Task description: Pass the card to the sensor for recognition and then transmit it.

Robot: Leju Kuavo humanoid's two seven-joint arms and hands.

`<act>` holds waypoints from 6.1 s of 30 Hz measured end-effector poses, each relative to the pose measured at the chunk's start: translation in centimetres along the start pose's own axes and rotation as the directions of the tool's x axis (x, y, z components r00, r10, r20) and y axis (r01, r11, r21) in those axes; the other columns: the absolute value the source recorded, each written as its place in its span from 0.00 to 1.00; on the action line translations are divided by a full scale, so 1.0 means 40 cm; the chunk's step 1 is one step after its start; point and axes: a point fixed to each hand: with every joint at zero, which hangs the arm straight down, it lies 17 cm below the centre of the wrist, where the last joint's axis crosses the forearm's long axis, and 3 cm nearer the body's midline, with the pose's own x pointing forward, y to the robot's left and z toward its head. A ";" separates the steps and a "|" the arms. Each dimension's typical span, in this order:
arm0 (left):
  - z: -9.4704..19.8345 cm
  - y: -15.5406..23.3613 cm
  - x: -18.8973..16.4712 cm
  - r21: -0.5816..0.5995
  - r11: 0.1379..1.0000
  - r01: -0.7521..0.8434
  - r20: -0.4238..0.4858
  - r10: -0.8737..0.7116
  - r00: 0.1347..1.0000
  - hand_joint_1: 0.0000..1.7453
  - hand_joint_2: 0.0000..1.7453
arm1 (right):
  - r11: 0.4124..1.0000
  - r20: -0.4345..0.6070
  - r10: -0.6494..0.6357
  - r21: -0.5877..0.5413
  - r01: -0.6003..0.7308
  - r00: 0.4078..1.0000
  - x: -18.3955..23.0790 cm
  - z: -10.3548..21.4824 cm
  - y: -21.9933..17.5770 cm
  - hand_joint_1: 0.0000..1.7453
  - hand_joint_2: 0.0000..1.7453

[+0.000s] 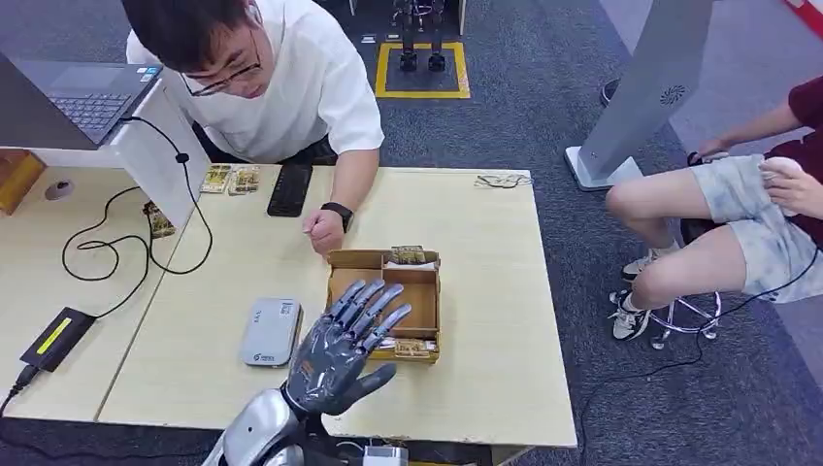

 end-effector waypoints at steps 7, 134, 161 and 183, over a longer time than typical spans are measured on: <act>0.009 -0.036 -0.019 -0.046 0.999 0.020 -0.035 -0.022 0.999 0.00 1.00 | 1.000 0.000 0.001 0.003 -0.001 1.000 0.000 -0.001 0.002 0.00 1.00; 0.121 -0.229 -0.162 -0.376 0.916 0.140 -0.257 -0.248 0.934 0.00 1.00 | 1.000 -0.032 -0.006 -0.018 0.005 0.999 0.018 0.024 -0.011 0.00 1.00; 0.087 -0.175 -0.145 -0.284 0.951 0.120 -0.317 -0.211 0.925 0.00 1.00 | 1.000 -0.042 -0.004 -0.024 0.003 0.999 0.012 0.026 -0.017 0.00 1.00; 0.055 -0.144 -0.127 -0.231 0.965 0.126 -0.291 -0.192 0.937 0.00 1.00 | 1.000 -0.030 0.004 -0.029 -0.005 1.000 0.021 0.026 -0.024 0.00 1.00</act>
